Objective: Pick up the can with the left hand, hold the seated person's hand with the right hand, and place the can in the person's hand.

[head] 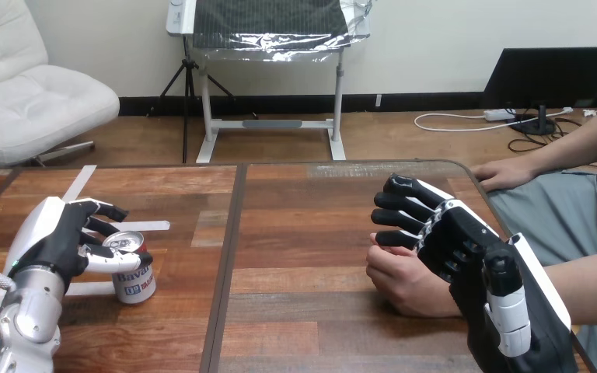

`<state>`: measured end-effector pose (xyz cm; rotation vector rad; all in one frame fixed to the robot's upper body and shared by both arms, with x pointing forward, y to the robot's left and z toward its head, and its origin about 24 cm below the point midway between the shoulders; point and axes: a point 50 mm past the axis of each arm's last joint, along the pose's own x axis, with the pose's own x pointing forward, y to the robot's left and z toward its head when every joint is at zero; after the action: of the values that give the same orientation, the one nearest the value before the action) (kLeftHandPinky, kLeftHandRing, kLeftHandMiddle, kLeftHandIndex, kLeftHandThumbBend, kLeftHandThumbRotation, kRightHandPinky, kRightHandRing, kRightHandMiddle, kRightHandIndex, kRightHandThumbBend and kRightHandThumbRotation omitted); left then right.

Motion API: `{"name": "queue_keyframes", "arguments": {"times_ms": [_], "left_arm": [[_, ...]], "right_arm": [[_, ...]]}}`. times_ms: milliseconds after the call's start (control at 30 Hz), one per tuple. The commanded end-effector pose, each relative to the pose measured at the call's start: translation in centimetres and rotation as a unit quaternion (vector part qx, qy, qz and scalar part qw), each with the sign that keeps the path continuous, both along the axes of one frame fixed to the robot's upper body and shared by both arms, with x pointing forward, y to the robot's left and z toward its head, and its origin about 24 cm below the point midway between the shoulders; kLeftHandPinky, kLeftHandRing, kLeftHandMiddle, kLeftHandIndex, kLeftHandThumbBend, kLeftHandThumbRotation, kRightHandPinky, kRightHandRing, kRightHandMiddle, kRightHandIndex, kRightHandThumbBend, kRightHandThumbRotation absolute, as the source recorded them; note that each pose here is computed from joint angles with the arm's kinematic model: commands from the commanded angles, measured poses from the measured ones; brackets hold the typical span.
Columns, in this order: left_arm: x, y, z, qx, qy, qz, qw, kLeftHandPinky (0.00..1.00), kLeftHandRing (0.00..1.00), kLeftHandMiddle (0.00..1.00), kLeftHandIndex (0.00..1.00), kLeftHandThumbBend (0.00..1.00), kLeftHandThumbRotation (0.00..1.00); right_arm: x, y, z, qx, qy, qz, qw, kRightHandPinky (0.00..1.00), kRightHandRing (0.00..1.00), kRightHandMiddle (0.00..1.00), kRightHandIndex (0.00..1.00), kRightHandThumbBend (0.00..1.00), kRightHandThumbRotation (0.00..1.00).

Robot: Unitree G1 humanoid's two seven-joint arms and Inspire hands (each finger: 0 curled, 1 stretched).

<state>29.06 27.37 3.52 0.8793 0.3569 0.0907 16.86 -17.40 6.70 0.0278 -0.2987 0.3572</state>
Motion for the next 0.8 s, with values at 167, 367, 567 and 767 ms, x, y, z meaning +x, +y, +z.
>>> {"name": "queue_keyframes", "arguments": {"times_ms": [167,367,567,767], "left_arm": [[1.8,-0.65,2.29,0.019,-0.029,-0.012,0.9993,0.52,0.6,0.65,0.68,0.77,0.0],[1.87,-0.63,2.23,0.027,-0.013,-0.01,0.9995,0.52,0.62,0.67,0.69,0.77,0.01],[1.87,-0.66,2.3,0.039,-0.008,-0.017,0.999,0.51,0.63,0.68,0.7,0.78,0.04],[1.86,-0.76,2.49,0.059,0.002,-0.033,0.9977,0.61,0.7,0.73,0.71,0.78,0.08]], "right_arm": [[0.99,0.08,1.85,0.005,-0.054,0.009,0.9985,0.76,0.81,0.82,0.83,0.92,0.95],[0.97,0.08,1.86,0.008,-0.052,0.01,0.9986,0.76,0.81,0.82,0.83,0.92,0.94],[0.97,0.07,1.9,0.006,-0.054,0.009,0.9985,0.76,0.81,0.82,0.83,0.92,0.94],[0.96,0.07,1.94,0.005,-0.054,0.01,0.9985,0.76,0.81,0.82,0.83,0.93,0.94]]}}
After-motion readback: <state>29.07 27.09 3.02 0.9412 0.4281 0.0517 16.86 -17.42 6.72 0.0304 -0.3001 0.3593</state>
